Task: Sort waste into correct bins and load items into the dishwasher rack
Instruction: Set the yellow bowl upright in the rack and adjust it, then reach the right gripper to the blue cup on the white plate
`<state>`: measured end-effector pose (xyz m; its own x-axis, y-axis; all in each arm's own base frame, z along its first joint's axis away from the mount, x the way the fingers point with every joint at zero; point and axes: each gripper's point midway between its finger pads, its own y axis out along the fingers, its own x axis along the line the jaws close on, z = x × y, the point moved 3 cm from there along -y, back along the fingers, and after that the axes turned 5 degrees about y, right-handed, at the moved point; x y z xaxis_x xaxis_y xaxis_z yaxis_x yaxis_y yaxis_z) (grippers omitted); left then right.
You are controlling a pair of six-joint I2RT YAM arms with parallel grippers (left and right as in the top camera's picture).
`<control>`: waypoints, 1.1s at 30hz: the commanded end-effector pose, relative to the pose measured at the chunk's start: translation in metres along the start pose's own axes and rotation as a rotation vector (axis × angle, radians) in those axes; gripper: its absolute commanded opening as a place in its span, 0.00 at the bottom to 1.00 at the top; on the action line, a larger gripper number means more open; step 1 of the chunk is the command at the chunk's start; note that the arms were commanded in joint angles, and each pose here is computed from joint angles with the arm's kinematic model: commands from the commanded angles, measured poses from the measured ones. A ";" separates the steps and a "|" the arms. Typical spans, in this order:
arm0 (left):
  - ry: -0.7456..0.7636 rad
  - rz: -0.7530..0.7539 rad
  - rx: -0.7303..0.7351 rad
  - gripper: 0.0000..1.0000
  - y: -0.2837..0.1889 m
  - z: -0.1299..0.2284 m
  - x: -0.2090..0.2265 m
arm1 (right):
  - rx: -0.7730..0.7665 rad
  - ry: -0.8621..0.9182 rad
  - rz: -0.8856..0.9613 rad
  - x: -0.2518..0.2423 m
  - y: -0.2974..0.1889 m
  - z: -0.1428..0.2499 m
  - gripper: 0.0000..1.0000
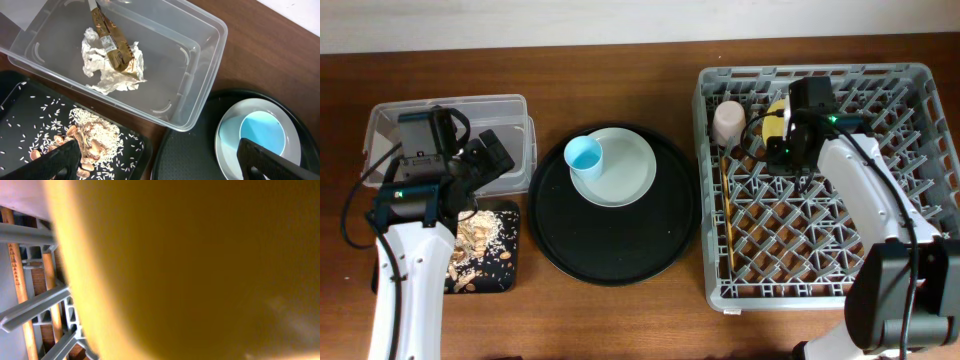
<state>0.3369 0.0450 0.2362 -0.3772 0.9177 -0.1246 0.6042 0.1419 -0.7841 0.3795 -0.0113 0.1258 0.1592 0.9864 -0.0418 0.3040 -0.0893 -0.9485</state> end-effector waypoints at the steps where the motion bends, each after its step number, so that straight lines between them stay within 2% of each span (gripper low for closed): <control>1: 0.001 0.007 -0.017 0.99 -0.004 -0.005 -0.001 | -0.052 0.079 0.044 -0.022 -0.007 -0.012 0.05; 7: 0.001 0.006 -0.017 0.99 -0.004 -0.005 -0.001 | -0.047 0.119 -0.047 -0.025 -0.009 -0.012 0.17; 10: 0.001 0.007 -0.017 0.99 -0.004 -0.005 -0.001 | -0.077 0.114 -0.088 -0.021 -0.034 -0.010 0.24; 15: 0.001 0.007 -0.017 0.99 -0.004 -0.005 -0.001 | -0.117 -0.097 -0.528 0.034 -0.117 0.023 0.36; 17: 0.001 0.007 -0.018 0.99 -0.004 -0.005 -0.001 | -0.051 -0.086 -0.599 0.041 -0.125 0.040 0.40; 19: 0.001 0.007 -0.018 0.99 -0.004 -0.005 -0.001 | 0.004 -0.081 -0.609 0.044 -0.125 0.051 0.40; 25: 0.001 0.007 -0.018 0.99 -0.004 -0.005 -0.001 | 0.063 -0.334 -0.690 0.112 -0.138 0.082 0.41; 28: 0.001 0.007 -0.018 0.99 -0.004 -0.005 -0.001 | 0.021 -0.475 -0.731 0.157 -0.149 0.094 0.42; 33: 0.001 0.007 -0.018 0.99 -0.004 -0.005 -0.001 | -0.083 -0.461 -0.617 0.201 -0.143 0.090 0.49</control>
<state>0.3370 0.0450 0.2363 -0.3771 0.9177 -0.1248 0.6048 0.1420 -0.7836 0.2767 0.2046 0.2346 -0.5164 0.7572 0.4000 0.2324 0.5735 -0.7855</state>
